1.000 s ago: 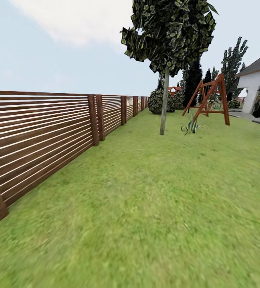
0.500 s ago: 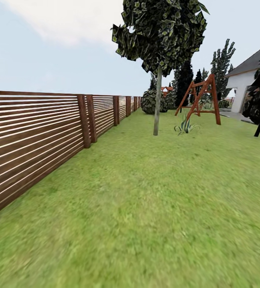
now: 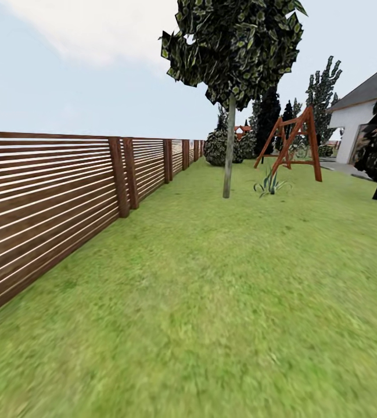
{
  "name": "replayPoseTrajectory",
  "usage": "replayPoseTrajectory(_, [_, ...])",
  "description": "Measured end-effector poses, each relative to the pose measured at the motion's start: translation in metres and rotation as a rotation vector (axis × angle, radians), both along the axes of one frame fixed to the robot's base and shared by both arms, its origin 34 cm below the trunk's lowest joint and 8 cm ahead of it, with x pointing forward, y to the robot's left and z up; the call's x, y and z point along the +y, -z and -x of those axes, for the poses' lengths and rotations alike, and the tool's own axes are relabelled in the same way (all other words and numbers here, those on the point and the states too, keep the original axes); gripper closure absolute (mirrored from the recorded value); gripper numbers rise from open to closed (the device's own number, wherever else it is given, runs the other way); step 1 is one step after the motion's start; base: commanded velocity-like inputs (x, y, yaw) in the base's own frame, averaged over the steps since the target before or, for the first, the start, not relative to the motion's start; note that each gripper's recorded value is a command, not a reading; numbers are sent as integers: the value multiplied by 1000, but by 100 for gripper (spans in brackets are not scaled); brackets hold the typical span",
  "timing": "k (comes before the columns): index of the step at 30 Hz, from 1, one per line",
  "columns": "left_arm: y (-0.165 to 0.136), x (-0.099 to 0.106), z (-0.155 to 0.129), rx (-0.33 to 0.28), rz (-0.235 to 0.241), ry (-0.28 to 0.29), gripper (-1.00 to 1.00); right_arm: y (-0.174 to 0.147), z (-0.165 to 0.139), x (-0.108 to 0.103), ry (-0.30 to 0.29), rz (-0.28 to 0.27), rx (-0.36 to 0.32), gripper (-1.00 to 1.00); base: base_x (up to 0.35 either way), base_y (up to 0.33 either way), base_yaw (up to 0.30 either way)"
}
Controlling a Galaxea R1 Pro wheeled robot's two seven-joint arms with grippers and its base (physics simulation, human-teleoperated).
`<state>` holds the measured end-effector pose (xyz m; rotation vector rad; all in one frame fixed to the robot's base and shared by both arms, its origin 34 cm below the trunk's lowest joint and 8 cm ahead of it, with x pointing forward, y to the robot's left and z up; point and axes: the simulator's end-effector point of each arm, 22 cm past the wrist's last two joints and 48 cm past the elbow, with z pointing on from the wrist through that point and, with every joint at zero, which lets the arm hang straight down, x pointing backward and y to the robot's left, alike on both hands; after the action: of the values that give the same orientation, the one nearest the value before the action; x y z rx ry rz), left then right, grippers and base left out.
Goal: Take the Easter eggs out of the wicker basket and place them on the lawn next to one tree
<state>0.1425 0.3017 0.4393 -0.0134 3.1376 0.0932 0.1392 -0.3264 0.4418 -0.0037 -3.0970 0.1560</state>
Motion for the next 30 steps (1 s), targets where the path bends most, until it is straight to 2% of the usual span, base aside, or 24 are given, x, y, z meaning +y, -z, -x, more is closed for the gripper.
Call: replayPoseTrajectory(30, [0,0,0,0,1,0,-100,0,-1,0,0,0,-1,-100,337,0,0])
